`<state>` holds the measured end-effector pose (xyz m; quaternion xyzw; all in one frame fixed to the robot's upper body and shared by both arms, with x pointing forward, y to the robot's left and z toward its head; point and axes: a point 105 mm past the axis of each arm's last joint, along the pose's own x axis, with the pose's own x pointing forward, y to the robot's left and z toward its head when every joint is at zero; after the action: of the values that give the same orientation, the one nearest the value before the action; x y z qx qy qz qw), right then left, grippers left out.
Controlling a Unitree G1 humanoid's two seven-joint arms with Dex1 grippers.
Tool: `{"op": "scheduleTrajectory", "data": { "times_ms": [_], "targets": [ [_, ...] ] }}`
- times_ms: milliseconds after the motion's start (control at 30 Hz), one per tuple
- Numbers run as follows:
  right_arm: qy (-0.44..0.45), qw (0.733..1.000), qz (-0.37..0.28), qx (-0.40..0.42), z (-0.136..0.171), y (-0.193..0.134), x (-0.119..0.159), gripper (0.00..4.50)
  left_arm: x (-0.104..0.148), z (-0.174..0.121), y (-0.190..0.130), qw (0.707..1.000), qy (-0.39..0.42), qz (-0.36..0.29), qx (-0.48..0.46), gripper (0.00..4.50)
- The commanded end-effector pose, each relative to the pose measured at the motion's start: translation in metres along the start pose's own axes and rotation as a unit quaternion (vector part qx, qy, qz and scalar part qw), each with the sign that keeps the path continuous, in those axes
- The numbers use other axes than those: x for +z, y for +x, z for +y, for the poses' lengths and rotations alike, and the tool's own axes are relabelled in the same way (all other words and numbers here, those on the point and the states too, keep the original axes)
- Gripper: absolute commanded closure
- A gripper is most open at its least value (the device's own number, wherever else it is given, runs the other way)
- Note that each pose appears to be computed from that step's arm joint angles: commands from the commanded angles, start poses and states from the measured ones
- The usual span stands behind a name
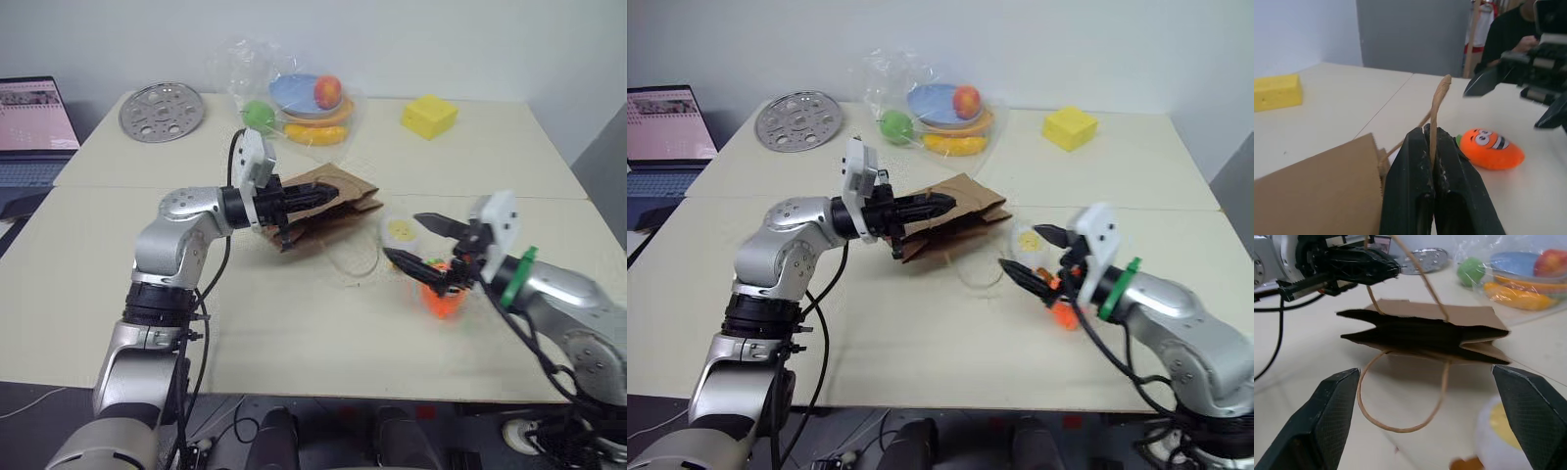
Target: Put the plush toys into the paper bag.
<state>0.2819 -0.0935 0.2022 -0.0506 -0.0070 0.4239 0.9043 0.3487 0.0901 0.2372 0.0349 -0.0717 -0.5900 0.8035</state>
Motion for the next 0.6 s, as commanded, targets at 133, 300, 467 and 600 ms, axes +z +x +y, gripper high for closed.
{"op": "scheduleTrajectory", "data": {
  "times_ms": [133, 300, 467, 600],
  "targets": [
    [-0.026, 1.000, -0.012, -0.009, 0.010, 0.039, 0.000, 1.97, 0.026, -0.004, 0.001, 0.999, -0.001, -0.038, -0.005, 4.50],
    [-0.007, 0.999, -0.030, -0.016, 0.007, 0.057, 0.013, 3.68, 0.025, -0.007, 0.001, 0.999, 0.003, -0.032, -0.006, 4.50],
    [-0.026, 0.999, -0.015, -0.025, 0.000, 0.070, 0.007, 4.48, 0.026, -0.008, 0.002, 0.999, 0.002, -0.036, -0.009, 4.50],
    [-0.031, 0.999, -0.020, -0.023, -0.001, 0.085, 0.006, 4.48, 0.028, -0.012, 0.002, 0.999, -0.004, -0.042, -0.018, 4.50]
  ]
}}
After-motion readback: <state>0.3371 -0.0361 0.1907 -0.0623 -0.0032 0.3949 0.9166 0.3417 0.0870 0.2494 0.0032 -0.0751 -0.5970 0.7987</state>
